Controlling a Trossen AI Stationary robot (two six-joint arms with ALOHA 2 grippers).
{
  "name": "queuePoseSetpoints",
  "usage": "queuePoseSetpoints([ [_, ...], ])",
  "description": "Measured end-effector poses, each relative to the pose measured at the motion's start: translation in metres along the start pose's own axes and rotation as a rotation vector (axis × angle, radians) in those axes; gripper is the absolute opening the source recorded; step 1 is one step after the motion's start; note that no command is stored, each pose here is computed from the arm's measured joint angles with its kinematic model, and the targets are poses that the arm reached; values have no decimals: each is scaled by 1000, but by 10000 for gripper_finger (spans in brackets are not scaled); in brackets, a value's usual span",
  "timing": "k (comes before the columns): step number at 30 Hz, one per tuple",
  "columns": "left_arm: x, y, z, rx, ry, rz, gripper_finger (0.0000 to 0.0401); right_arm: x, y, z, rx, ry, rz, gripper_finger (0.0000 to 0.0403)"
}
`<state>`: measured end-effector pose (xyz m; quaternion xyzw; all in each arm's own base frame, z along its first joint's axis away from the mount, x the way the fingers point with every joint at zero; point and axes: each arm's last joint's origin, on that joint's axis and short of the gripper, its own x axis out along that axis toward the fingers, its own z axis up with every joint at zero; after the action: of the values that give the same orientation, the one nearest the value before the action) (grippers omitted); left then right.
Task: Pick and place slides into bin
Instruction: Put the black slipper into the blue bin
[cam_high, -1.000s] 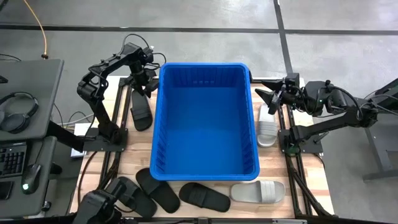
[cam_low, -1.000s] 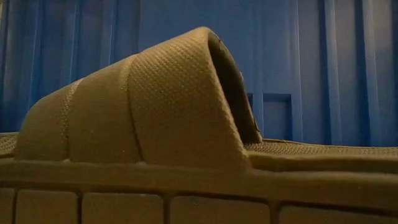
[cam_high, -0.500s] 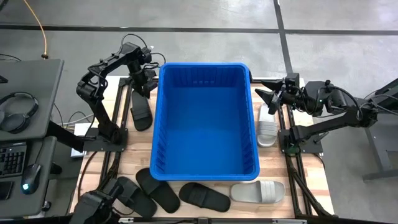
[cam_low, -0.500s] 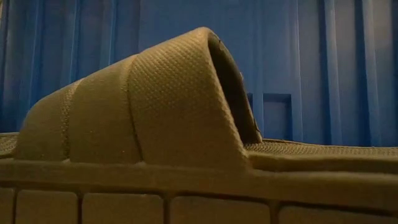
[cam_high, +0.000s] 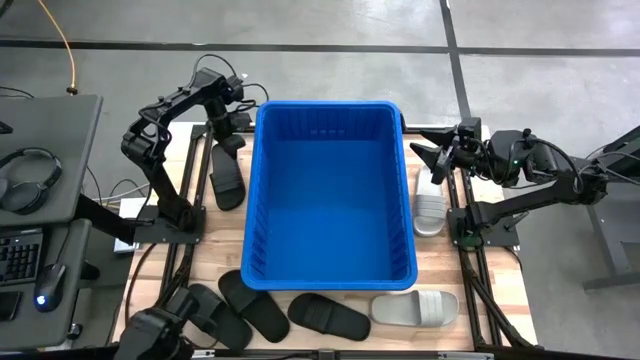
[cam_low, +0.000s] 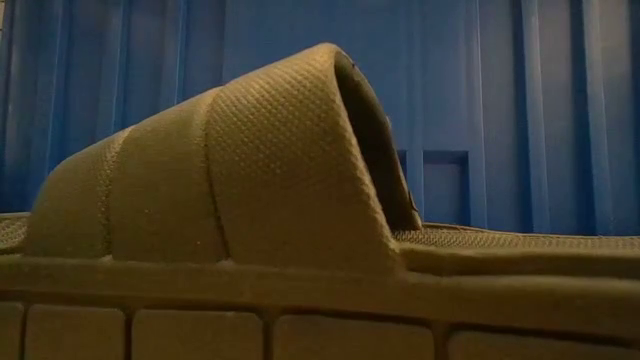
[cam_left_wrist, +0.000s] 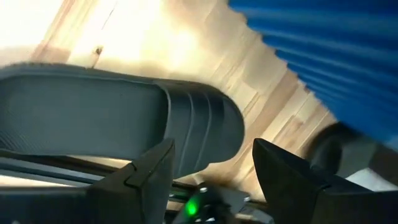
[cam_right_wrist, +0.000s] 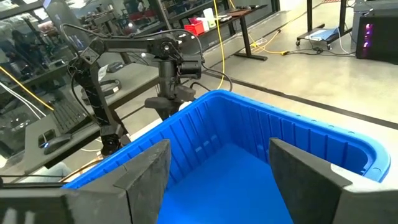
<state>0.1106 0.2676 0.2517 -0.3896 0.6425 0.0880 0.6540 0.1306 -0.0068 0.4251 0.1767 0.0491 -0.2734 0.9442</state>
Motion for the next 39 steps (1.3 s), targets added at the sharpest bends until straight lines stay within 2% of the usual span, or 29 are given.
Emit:
queuePoseSetpoints([
  [6, 0, -2, 1, 88, -16, -26, 207, 0, 0, 0, 4, -1, -1, 261],
  [11, 8, -4, 1, 144, -67, -144, 207, 0, 0, 0, 8, 0, -1, 261],
  [19, 38, 3, -6, 140, -15, -189, 207, 0, 0, 0, 38, 0, -1, 261],
  [25, 45, 6, -7, 157, -1, -171, 207, 0, 0, 0, 52, 0, -1, 261],
  [29, 49, 8, -10, 173, 56, -109, 207, 0, 0, 0, 56, 1, 0, 261],
  [39, 60, 12, -13, 146, 87, -86, 207, 5, 3, -2, 61, 15, -5, 261],
])
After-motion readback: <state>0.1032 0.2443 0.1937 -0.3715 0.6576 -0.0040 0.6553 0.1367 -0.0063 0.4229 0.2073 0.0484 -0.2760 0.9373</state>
